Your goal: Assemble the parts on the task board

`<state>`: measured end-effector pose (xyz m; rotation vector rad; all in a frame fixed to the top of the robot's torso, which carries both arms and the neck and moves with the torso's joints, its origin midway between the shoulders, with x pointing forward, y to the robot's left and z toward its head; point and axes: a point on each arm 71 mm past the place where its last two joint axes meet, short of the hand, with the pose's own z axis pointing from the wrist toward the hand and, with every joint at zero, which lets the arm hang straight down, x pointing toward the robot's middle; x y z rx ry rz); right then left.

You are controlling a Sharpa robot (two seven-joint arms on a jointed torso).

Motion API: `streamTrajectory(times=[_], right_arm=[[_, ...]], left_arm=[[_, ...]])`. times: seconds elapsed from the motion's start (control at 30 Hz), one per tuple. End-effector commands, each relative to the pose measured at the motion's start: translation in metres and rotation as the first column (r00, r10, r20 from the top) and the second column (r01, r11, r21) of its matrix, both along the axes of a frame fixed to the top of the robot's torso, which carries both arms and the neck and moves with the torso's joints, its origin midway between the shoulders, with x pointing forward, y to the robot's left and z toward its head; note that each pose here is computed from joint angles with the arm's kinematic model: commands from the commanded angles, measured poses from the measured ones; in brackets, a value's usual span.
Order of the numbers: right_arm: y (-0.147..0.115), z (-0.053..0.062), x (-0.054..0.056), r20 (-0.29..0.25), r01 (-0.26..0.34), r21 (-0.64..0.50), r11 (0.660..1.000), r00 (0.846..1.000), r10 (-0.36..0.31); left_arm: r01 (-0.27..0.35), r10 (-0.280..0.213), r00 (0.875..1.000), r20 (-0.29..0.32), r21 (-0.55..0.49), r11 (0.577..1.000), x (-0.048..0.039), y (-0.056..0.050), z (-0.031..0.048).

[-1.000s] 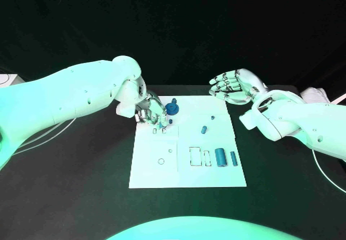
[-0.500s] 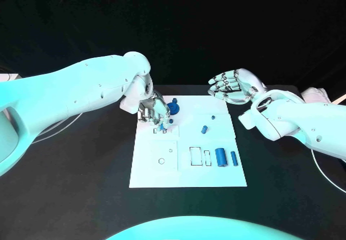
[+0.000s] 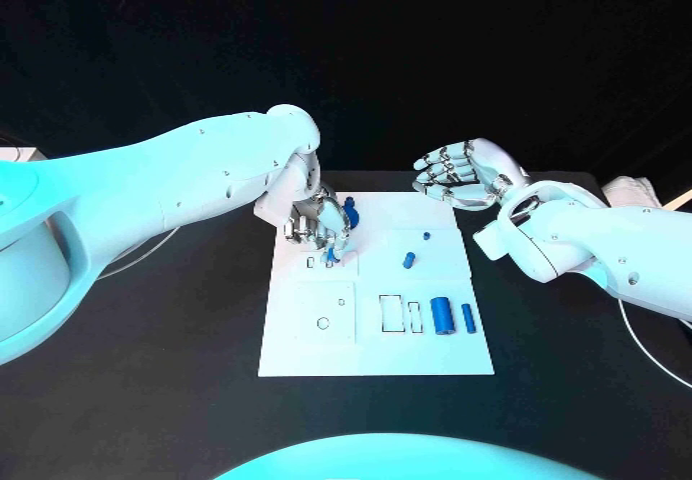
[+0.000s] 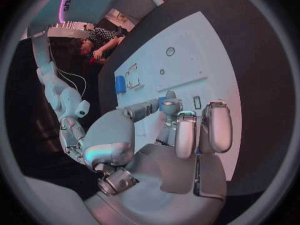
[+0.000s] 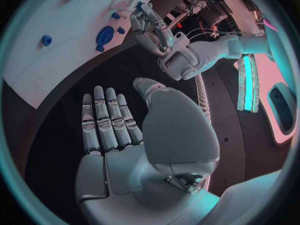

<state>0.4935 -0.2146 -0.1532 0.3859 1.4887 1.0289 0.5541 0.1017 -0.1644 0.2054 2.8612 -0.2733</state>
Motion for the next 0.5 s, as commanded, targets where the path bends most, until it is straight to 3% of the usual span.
streamTrajectory(times=[0.03,0.5], right_arm=[[0.0023,0.0001,-0.0008,0.008,-0.021,-0.011,1.0,1.0,0.021],[0.0031,0.0003,-0.0013,0.009,-0.024,-0.011,1.0,1.0,0.024]], left_arm=[[0.013,-0.013,1.0,0.004,0.027,1.0,-0.0002,-0.0004,-0.003],[-0.001,0.0,1.0,0.014,0.057,0.998,0.001,0.0026,-0.013]])
